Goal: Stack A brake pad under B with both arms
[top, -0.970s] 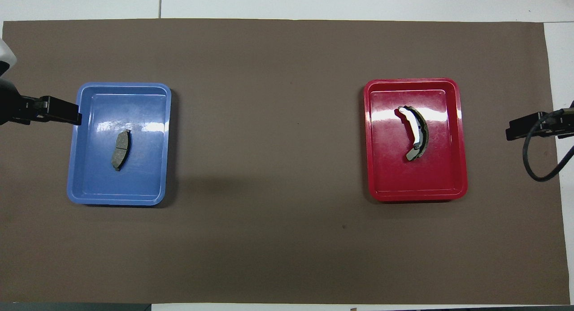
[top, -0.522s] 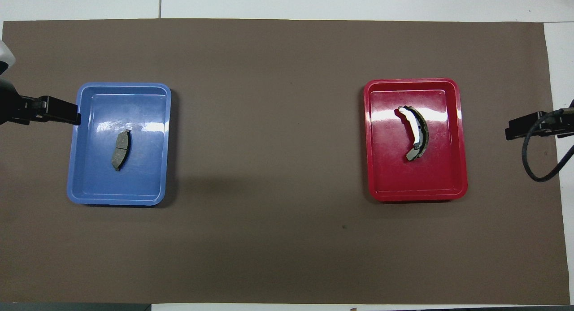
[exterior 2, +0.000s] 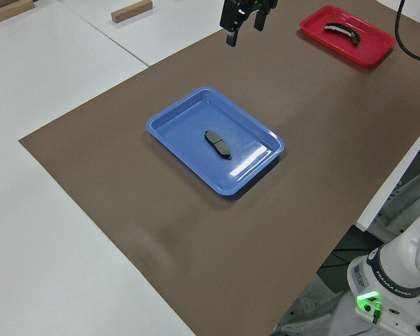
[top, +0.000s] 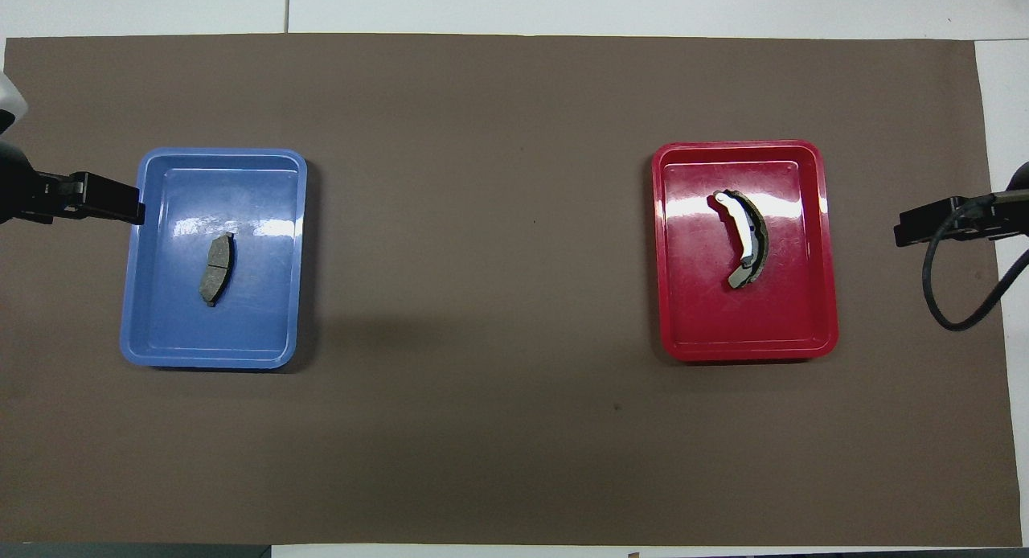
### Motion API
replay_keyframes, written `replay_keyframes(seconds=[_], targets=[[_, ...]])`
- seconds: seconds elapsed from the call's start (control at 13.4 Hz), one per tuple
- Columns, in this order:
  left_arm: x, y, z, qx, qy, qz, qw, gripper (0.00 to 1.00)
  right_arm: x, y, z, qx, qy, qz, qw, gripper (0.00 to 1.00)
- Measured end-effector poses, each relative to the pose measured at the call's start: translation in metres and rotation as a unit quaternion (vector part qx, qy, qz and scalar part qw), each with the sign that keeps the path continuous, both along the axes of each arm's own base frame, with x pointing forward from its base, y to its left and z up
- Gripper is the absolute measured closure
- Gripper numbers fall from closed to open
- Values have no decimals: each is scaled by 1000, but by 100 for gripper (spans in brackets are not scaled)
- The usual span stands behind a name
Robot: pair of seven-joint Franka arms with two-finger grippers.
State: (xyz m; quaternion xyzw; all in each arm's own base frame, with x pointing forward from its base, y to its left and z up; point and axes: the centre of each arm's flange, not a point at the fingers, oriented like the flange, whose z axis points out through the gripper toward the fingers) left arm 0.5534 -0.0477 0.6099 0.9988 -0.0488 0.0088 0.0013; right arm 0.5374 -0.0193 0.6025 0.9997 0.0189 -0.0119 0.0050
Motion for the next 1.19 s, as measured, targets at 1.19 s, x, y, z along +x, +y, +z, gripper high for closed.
replay_keyframes(seconds=[1.19], targets=[[3, 47, -149, 1, 10, -22, 1000, 2, 76, 83, -107, -5, 4, -6, 1000, 0]])
